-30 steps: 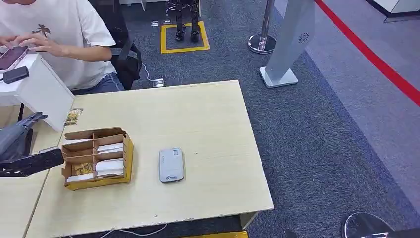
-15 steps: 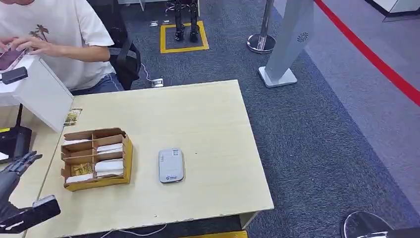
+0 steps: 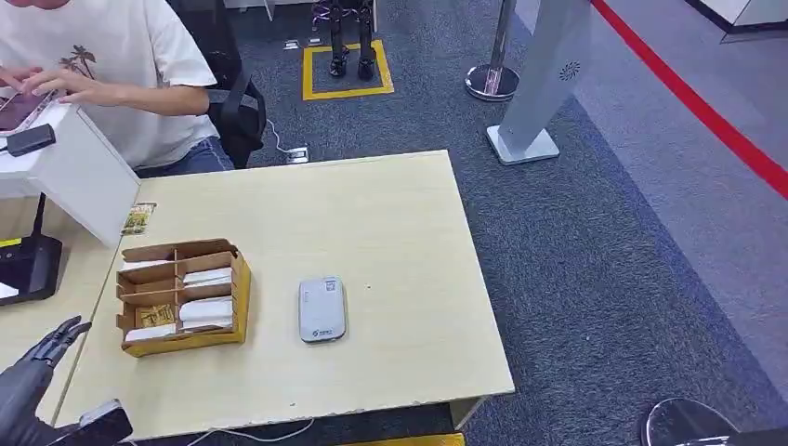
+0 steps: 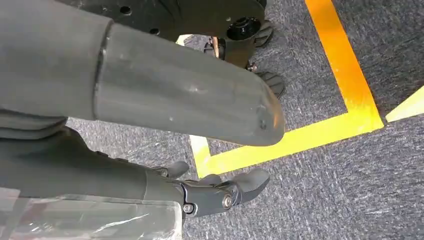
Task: Pass the card to the sensor for recognition and then transmit it.
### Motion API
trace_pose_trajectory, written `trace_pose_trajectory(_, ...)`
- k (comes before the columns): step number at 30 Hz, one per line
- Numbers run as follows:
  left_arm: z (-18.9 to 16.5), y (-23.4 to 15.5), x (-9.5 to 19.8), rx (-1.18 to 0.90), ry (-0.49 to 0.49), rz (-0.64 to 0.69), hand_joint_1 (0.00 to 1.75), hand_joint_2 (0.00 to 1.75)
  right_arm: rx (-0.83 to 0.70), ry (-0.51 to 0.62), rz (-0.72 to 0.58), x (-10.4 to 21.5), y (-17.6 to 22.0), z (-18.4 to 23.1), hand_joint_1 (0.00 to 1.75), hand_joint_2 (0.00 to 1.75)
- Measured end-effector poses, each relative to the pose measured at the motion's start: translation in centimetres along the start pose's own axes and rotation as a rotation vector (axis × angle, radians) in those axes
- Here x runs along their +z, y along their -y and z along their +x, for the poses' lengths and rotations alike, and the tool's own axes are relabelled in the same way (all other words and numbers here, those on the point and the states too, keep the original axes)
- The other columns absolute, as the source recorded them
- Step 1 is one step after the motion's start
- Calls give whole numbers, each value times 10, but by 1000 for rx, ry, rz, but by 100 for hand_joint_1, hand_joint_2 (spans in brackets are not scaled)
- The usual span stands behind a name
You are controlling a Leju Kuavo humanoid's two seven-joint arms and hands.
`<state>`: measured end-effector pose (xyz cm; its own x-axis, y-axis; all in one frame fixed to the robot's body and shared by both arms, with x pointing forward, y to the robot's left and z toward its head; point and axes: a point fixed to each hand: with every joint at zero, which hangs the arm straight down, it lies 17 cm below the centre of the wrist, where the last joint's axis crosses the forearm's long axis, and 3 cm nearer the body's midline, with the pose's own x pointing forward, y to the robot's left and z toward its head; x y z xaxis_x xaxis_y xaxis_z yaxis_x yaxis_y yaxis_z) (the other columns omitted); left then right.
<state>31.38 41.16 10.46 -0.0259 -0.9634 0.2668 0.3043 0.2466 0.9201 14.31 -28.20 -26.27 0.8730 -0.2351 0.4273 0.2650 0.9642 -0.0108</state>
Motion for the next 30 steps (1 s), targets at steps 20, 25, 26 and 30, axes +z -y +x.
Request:
trace_pose_trajectory(20,-7,-8,-74,-10,-15,-8,0,175,19,-8,13,-3,-7,13,0,0)
trace_pose_trajectory(25,0,-14,-91,-21,2,-21,0,175,26,-9,16,-4,-8,13,0,0)
trace_pose_trajectory(26,2,-14,-93,-19,7,-26,0,175,27,-9,17,-4,-8,13,0,0)
trace_pose_trajectory(30,6,-15,-100,-19,19,-44,0,175,34,-11,19,-4,-9,13,0,0)
